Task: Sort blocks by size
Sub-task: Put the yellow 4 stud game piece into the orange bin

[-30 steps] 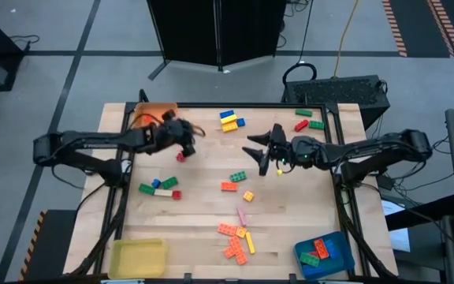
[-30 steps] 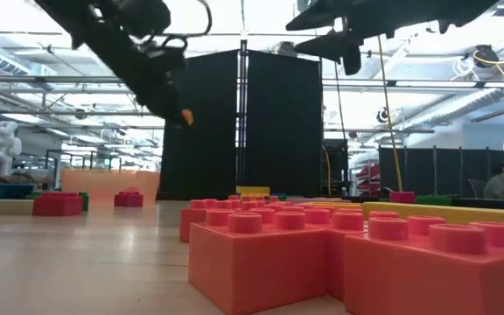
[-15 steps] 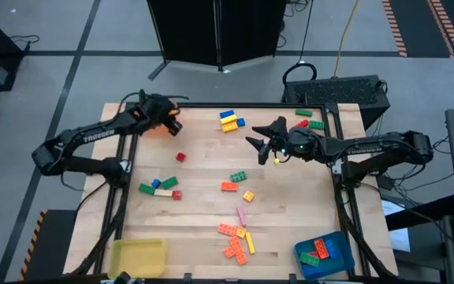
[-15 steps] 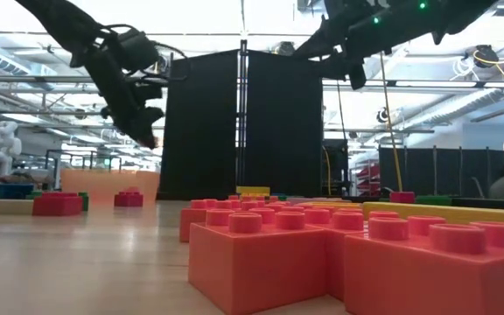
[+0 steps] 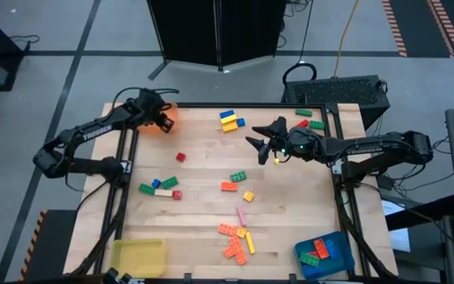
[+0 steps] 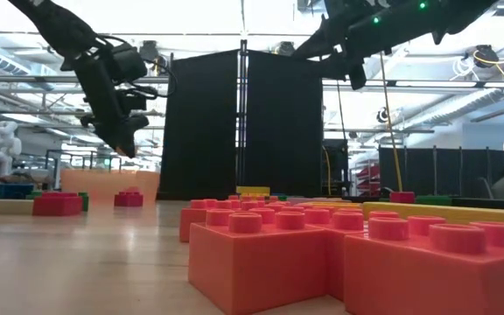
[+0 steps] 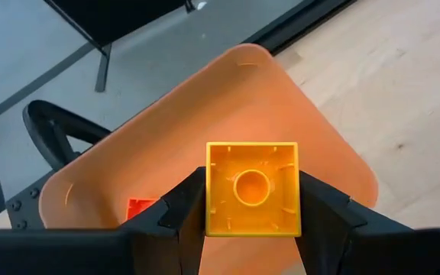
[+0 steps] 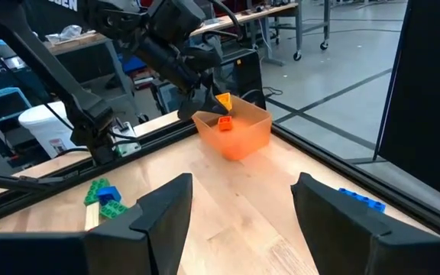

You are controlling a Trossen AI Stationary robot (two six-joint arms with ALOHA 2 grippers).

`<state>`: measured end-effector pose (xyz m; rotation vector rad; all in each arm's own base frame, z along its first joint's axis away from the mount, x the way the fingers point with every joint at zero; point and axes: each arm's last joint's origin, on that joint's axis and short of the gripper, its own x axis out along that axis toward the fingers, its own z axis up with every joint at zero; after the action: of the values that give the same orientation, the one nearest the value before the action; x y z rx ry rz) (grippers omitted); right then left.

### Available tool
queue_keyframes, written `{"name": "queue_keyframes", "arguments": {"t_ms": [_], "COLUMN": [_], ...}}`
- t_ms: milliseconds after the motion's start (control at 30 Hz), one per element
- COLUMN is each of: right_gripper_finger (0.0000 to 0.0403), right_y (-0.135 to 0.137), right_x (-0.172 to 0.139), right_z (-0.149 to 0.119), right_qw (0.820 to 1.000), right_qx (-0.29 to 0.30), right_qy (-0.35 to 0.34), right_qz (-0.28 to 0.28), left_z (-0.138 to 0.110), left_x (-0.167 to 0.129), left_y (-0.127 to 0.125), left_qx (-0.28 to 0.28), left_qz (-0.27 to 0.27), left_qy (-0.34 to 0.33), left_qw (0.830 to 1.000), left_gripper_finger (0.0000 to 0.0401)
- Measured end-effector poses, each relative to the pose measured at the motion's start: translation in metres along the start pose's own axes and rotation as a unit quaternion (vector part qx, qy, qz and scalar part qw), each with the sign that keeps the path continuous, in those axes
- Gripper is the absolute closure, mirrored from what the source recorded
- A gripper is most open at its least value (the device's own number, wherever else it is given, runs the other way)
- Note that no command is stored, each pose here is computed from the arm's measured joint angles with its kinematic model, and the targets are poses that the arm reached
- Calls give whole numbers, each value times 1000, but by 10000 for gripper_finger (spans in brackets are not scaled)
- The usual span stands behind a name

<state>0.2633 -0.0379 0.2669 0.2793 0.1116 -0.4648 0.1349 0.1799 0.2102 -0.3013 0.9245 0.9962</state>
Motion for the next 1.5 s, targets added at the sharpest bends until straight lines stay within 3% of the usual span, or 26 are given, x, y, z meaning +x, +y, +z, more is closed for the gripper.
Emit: {"name": "queue_keyframes", "arguments": {"t_ms": [367, 733, 1000, 1167, 1267, 1500], "right_gripper_finger": [181, 181, 181, 181, 181, 181], "right_y": [0, 0, -1, -1, 0, 1], "right_x": [0, 0, 0, 0, 0, 1], "right_z": [0, 0, -6, -8, -9, -12], "right_qw": [1000, 1000, 997, 997, 997, 995], "right_qx": [11, 8, -67, -68, -67, -68], "right_qy": [-1, 0, 28, 39, 45, 59], "right_qz": [0, 0, -5, -8, 18, 31], "left_z": [0, 0, 3, 3, 5, 14], "left_x": [0, 0, -1, -1, -1, -19], "left_y": [-1, 2, 0, 0, -1, -11], "left_qx": [9, -22, 18, 18, 20, 31], "left_qz": [-14, -19, -45, -46, -34, -45], "left_qy": [-3, 1, -9, -9, -17, -88], "left_qw": [1000, 1000, 999, 999, 999, 995], "left_gripper_finger": [233, 148, 146, 146, 146, 146]}}
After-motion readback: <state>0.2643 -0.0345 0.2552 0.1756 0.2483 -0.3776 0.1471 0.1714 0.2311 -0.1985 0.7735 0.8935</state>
